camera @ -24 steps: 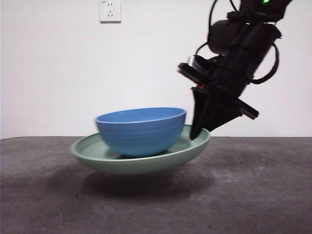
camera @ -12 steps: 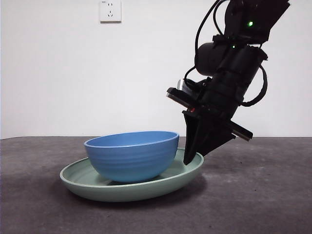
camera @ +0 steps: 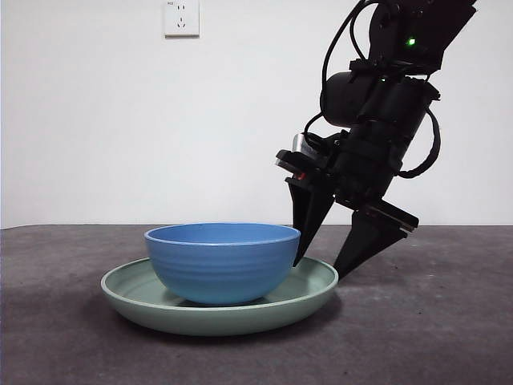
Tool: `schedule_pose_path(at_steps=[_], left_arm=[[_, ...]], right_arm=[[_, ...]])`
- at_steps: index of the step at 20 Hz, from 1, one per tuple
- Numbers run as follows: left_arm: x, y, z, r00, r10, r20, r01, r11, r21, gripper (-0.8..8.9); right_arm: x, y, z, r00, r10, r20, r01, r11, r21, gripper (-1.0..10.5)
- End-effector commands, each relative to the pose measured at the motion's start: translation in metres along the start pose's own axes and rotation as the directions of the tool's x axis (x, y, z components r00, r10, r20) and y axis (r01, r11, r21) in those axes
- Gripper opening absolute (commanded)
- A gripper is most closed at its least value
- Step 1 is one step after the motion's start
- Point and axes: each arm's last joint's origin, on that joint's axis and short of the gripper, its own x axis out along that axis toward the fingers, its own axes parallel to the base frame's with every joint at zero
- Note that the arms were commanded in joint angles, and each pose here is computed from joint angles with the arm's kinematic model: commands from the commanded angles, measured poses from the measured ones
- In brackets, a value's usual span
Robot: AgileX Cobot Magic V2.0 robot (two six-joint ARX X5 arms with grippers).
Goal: Pick up the blue bowl, put it on the green plate, put it on desk
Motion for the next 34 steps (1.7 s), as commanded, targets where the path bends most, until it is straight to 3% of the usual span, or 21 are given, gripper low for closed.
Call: schedule_pose_path(at_steps=[1,4,8,11,14,19,21,24,27,31,33,34], left_arm=[[-0.001,-0.001,0.002,1.000,-0.002,0.006,0.002,1.000,0.005,6.56],[-0.001,-0.001,0.002,1.000,-0.003,0.006,0.002,1.000,0.005,6.56],[-0.001,-0.001,0.002,1.000,-0.004,0.005,0.004,1.000,0.005,6.56],[-0.001,-0.001,0.002,1.000,-0.003,0.001,0.003,1.000,0.005,6.56],[-0.001,-0.001,0.002,1.000,-0.003,0.002,0.003,1.000,0.005,6.56],[-0.001,-0.001,0.002,1.000,-0.003,-0.001,0.003,1.000,0.000,6.56],[-0.001,-0.001,0.002,1.000,-0.004,-0.001,0.004,1.000,-0.003,6.56],[-0.001,-0.001,0.002,1.000,-0.003,-0.002,0.003,1.000,-0.009,6.56],[-0.001,-0.001,0.002,1.000,-0.003,-0.002,0.003,1.000,-0.026,6.56],[-0.001,-0.001,0.002,1.000,-0.003,-0.001,0.003,1.000,-0.030,6.51],[-0.001,-0.001,0.002,1.000,-0.003,0.002,0.003,1.000,-0.029,5.78],[-0.001,-0.001,0.002,1.000,-0.004,0.002,0.004,1.000,-0.028,4.44]], right_arm=[[-0.006,-0.001,0.006,0.999,-0.043,0.032,0.044,0.999,-0.025,3.4],[-0.031,-0.002,0.010,0.990,-0.097,0.106,0.099,0.995,-0.017,3.4],[-0.083,0.012,0.004,0.973,-0.087,0.213,0.099,0.994,-0.046,3.5],[-0.127,0.029,-0.018,0.960,-0.088,0.264,0.113,0.991,-0.079,5.0],[-0.173,0.050,-0.055,0.949,-0.079,0.305,0.125,0.983,-0.134,5.6],[-0.229,0.065,-0.133,0.916,-0.228,0.331,0.282,0.951,-0.125,5.6],[-0.245,0.068,-0.163,0.918,-0.217,0.332,0.275,0.951,-0.139,5.6],[-0.267,0.071,-0.199,0.894,-0.172,0.414,0.260,0.951,-0.167,5.6],[-0.281,0.071,-0.225,0.862,-0.135,0.489,0.252,0.951,-0.180,5.6],[-0.287,0.069,-0.243,0.855,-0.126,0.502,0.243,0.954,-0.175,5.6],[-0.287,0.068,-0.246,0.855,-0.126,0.502,0.243,0.954,-0.175,5.6],[-0.287,0.068,-0.246,0.855,-0.126,0.502,0.243,0.954,-0.175,4.7]])
